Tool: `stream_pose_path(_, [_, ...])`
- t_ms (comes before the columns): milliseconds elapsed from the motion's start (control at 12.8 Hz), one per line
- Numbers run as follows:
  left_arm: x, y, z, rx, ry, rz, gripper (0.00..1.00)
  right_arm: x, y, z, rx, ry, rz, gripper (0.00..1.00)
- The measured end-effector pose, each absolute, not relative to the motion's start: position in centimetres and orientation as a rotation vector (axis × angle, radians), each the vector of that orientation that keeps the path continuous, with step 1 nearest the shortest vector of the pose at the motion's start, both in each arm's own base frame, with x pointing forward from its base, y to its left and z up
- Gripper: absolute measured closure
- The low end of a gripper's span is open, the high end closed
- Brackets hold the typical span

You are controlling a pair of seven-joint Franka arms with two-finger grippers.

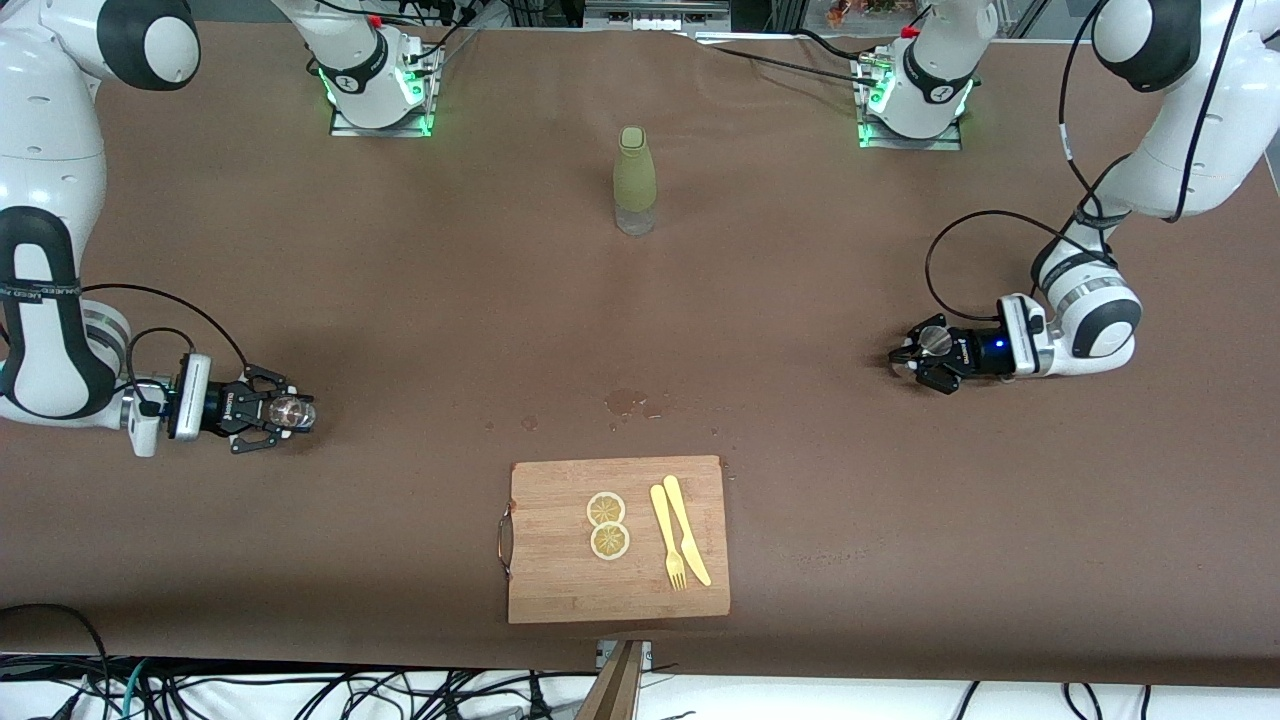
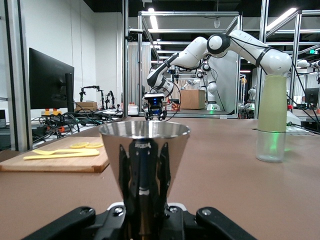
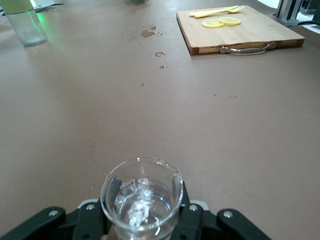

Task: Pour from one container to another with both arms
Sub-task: 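Lift the glass cup with the right gripper while the left gripper carries the jigger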

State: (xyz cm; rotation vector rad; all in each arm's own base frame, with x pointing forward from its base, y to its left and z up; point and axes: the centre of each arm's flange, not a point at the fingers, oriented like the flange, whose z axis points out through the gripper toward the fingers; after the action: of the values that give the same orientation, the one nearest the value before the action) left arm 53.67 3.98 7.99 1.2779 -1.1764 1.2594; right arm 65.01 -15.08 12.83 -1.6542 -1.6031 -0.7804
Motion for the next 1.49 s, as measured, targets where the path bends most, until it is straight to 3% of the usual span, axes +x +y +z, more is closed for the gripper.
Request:
stream_pose_path(313, [54.7,-1.1,8.5,1.236,-1.188,1.256,0.92,66.4,-13.4,16.1,-1.655,-1.660,-0.773,0.51])
stream_pose_path(705, [55.7,-8.1,8.8,1.250,-1.232,1.240,0.92,68.9,-7.0,24.1,-1.765,-1.691,-0.619,0.51])
stream_pose_path(1487, [54.4,-18.1,7.5,1.272,-1.109,1.235,0.92,70.4,10.1,32.6,-2.139,-1.604,-0.350,0.51])
